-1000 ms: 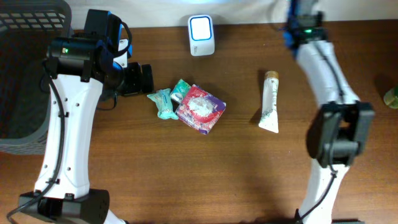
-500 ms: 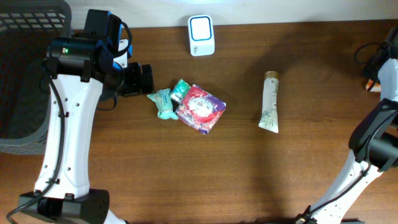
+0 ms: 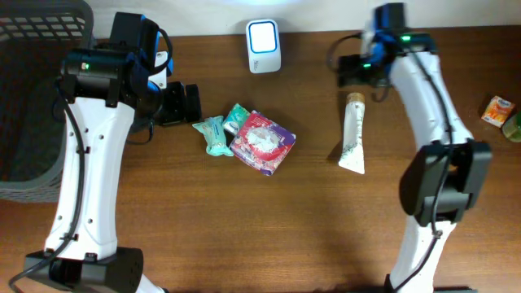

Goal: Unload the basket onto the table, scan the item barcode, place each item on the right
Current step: 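Grasp the small teal packet with the right gripper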

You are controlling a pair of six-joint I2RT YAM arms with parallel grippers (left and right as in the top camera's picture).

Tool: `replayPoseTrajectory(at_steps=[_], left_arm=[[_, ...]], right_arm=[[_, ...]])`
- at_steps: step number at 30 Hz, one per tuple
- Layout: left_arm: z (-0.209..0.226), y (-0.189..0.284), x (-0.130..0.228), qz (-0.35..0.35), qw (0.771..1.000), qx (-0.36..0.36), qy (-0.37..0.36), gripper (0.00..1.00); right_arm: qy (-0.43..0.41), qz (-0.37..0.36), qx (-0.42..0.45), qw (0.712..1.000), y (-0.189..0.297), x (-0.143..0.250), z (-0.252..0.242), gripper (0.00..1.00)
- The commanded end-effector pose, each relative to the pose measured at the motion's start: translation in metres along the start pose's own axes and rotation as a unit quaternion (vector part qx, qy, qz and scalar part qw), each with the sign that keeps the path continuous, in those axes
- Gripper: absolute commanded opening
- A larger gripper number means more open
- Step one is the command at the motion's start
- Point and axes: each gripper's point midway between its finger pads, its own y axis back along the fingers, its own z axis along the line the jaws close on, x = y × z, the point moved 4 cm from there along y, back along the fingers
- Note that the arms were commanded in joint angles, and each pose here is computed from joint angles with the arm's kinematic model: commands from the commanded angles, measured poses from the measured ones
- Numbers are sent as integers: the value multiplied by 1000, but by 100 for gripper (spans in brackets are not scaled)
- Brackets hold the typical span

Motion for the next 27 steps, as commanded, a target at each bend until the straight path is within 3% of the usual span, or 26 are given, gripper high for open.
replayPoseTrajectory(at_steps=[1,3,5,7,8,10,12,19,21,22,24,26,27], left_arm=[[-1,1,0,-3,1000,-1,-10,99],[-1,1,0,-3,1000,-1,-10,99],[-1,1,0,-3,1000,-1,-10,99],[-1,1,0,-3,1000,-1,-10,99],[-1,1,0,-3,1000,-1,-10,99],[-1,1,0,-3,1000,-1,-10,99],[-1,1,0,-3,1000,-1,-10,99],[-1,1,0,-3,1000,-1,-10,99],[-1,1,0,-3,1000,-1,-10,99],[-1,1,0,-3,1000,-1,-10,99],[-1,1,0,-3,1000,-1,-10,99],[-1,1,0,-3,1000,-1,-10,99],[-1,1,0,-3,1000,-1,-10,99]], right_arm=[[53,-2,-118,992,4,5,84,99],[95,-28,-168,981,6,2,134,99],[47,-41,-194,979,-2,-1,175,100],[32,-24,-201,979,-22,8,195,93],[36,-11,-191,981,-37,16,199,87],[34,5,-171,985,-57,24,195,60],[32,32,-174,984,-69,35,196,42],[46,180,-151,971,-65,106,210,24],[31,235,-201,951,-51,124,221,17],[26,248,-209,946,-43,127,221,17],[25,246,-207,946,-23,125,219,30],[17,198,-170,965,-19,102,210,38],[13,150,-153,977,-21,81,206,50]])
